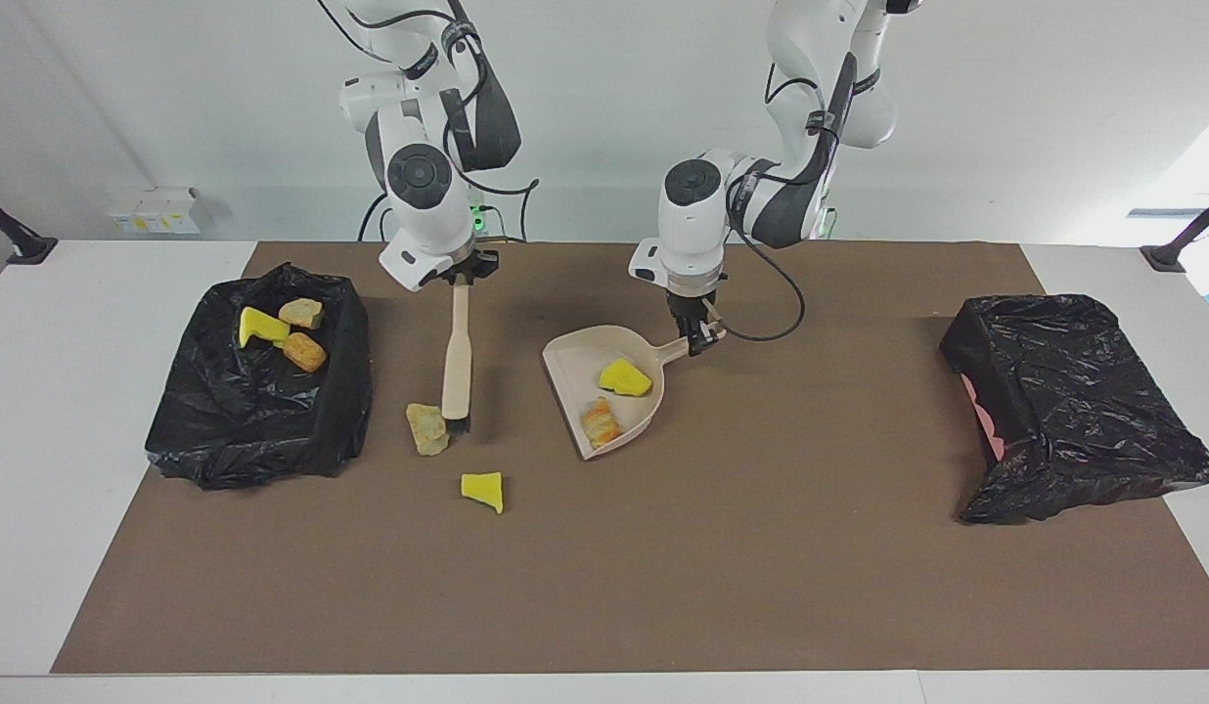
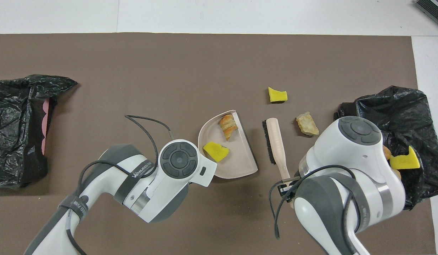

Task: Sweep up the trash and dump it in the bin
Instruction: 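Sweep the crumbs toward the dustpan with the brush in the right gripper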

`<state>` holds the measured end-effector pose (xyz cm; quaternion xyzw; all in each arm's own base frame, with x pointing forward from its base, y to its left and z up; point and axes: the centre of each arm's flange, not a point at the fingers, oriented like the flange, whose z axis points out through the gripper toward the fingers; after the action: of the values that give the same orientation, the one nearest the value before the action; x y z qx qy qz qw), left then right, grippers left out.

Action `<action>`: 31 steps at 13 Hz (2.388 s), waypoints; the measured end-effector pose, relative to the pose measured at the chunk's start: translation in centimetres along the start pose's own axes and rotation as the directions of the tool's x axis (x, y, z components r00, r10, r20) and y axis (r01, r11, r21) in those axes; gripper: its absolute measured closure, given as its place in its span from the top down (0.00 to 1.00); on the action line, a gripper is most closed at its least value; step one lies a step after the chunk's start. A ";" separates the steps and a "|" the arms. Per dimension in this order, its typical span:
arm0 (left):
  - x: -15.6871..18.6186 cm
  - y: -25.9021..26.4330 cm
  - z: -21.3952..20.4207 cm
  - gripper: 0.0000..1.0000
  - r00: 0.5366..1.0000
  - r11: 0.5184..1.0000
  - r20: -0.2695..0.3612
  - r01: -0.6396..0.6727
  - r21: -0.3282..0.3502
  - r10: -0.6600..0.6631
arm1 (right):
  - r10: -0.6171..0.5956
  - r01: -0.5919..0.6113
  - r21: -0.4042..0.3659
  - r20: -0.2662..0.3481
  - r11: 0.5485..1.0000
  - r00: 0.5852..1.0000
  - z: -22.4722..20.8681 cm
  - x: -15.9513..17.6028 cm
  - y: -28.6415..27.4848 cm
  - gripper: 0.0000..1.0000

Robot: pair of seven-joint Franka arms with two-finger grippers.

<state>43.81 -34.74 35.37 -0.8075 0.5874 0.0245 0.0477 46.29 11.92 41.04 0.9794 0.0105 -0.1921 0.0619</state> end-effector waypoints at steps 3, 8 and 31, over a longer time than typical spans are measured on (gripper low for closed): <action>0.1 -0.1 -0.1 0.32 0.999 0.999 -0.007 0.032 0.004 -0.032 | 0.021 -0.024 -0.085 -0.034 0.996 0.999 0.9 1.8 2.6 0.28; 0.0 0.2 0.0 0.32 0.986 0.986 0.006 0.167 -0.002 -0.167 | 0.011 -0.019 -0.174 -0.046 0.984 0.999 4.0 5.1 4.8 0.28; -0.1 0.1 -0.2 0.32 0.999 0.999 0.034 -0.042 -0.017 0.042 | -0.440 0.429 0.439 -0.081 0.790 0.894 2.7 3.1 -3.6 0.28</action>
<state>43.69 -34.70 35.53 -0.7948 0.6031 0.0443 0.0507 48.00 15.11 36.97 0.9357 0.1901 -0.2108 -0.2094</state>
